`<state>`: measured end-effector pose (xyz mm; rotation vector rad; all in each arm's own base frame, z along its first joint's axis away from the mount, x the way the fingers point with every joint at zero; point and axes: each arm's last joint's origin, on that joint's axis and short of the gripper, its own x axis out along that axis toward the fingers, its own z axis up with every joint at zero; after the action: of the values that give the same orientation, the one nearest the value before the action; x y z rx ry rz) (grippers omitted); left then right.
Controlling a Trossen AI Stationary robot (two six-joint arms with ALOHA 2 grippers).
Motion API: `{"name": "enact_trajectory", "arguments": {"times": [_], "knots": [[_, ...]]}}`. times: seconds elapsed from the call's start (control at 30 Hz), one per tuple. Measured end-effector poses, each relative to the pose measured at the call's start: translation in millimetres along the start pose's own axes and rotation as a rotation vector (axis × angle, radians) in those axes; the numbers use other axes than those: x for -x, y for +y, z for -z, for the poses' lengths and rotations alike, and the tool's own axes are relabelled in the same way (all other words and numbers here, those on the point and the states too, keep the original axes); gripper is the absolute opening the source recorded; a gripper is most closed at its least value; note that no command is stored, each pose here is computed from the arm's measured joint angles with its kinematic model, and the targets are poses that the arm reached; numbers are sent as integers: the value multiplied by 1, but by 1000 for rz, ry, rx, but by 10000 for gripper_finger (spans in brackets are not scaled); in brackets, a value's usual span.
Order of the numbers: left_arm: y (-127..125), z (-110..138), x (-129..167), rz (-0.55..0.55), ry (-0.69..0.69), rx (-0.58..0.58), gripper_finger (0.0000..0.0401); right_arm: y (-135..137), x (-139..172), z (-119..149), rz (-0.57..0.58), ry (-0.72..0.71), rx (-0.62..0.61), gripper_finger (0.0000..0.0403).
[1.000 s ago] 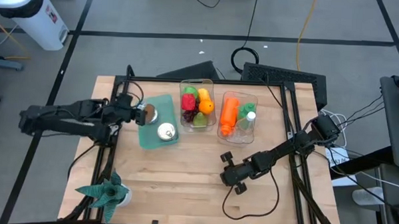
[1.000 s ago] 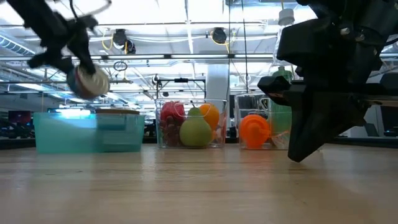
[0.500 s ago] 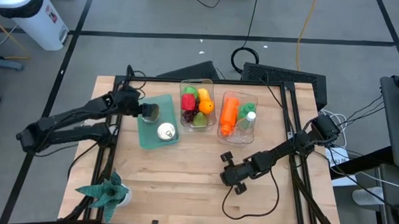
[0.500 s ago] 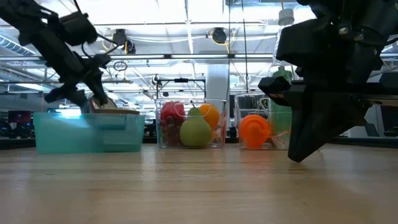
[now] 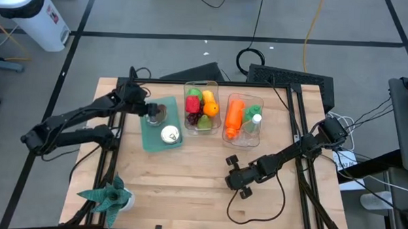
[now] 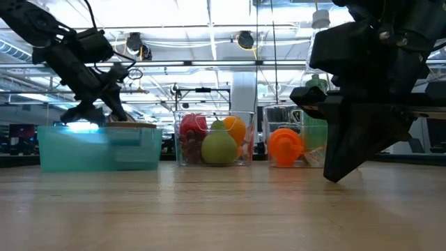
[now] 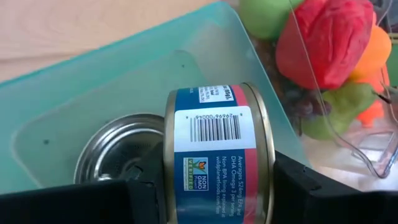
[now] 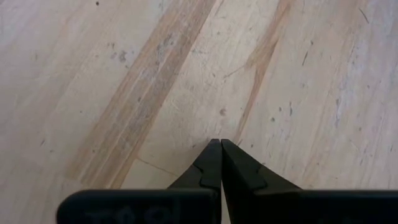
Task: Pick & Place Food Item
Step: Stack the blue tuna can on top of the green tuna can in the green bin
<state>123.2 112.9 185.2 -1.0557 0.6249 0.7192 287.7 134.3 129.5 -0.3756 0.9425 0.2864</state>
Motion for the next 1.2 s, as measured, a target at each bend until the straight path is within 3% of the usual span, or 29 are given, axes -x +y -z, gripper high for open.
{"name": "enact_trajectory", "arguments": {"times": [0.3,0.53,0.7,0.93,1.2], "knots": [[5,4,-1,-47,65,38,174,0,0,0,-1,0,0,0],[11,13,-2,-96,141,37,324,1,0,-1,-48,-8,-3,0],[10,13,-1,-76,145,11,378,1,0,-1,-48,-8,-3,0],[9,12,-1,-51,137,3,377,-1,0,-1,-47,-13,-9,0],[-4,6,11,57,221,0,356,-1,0,-1,-47,-17,-10,0]]}}
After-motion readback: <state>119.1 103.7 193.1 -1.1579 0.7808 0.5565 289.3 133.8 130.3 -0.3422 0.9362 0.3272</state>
